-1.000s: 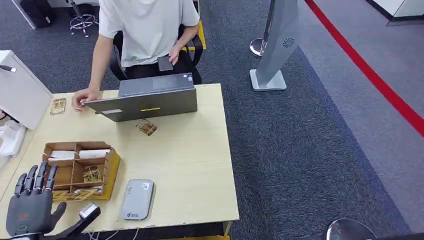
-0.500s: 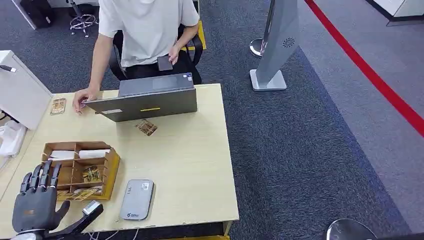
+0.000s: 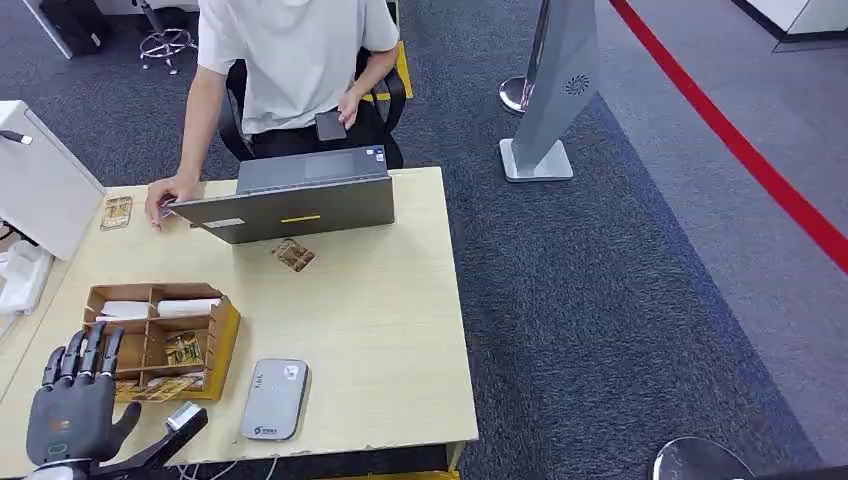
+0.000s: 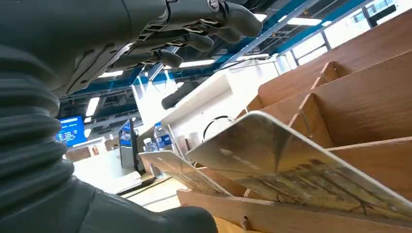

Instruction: Pass the card to the sensor for recognition and then transmit it.

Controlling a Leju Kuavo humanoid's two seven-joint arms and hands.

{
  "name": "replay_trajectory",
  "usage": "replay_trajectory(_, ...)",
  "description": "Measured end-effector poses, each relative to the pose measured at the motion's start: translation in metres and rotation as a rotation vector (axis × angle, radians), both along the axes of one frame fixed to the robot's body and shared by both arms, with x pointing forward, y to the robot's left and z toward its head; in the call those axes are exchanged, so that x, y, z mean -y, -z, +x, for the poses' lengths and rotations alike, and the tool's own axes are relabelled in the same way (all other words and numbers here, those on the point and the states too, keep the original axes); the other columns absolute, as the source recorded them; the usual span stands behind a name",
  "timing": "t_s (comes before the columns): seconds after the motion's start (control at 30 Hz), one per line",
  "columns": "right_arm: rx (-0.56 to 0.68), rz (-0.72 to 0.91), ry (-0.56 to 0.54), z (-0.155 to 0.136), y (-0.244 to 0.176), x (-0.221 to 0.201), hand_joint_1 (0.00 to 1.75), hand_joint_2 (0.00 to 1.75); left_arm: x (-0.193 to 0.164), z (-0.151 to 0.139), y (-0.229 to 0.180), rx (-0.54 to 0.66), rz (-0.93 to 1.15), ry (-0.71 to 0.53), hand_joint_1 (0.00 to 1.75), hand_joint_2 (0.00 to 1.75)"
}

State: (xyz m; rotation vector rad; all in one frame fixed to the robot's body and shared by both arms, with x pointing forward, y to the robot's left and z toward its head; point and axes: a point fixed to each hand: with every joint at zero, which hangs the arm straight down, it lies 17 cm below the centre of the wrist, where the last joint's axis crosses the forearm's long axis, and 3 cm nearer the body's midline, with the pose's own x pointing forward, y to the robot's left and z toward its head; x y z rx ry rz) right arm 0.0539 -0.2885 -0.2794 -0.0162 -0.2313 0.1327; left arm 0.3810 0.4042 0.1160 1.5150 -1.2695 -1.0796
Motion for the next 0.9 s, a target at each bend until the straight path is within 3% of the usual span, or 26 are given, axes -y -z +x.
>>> replay_trajectory(0.43, 0.0, 0.0, 0.0, 0.0, 0.0, 0.0, 0.0, 1.75, 0.0, 0.0, 0.0, 0.0, 0.0, 0.0, 0.0, 1.75)
replay_trajectory(0.6, 0.003, 0.001, -0.004, 0.002, 0.0, 0.0, 0.0, 1.75, 0.018, 0.004, 0.001, -0.001, 0.004, 0.064, 0.0, 1.75)
replay_trajectory(0.9, 0.003, 0.002, -0.004, 0.002, 0.0, -0.001, 0.0, 1.75, 0.023, 0.005, 0.003, -0.001, -0.014, 0.063, 0.0, 1.75)
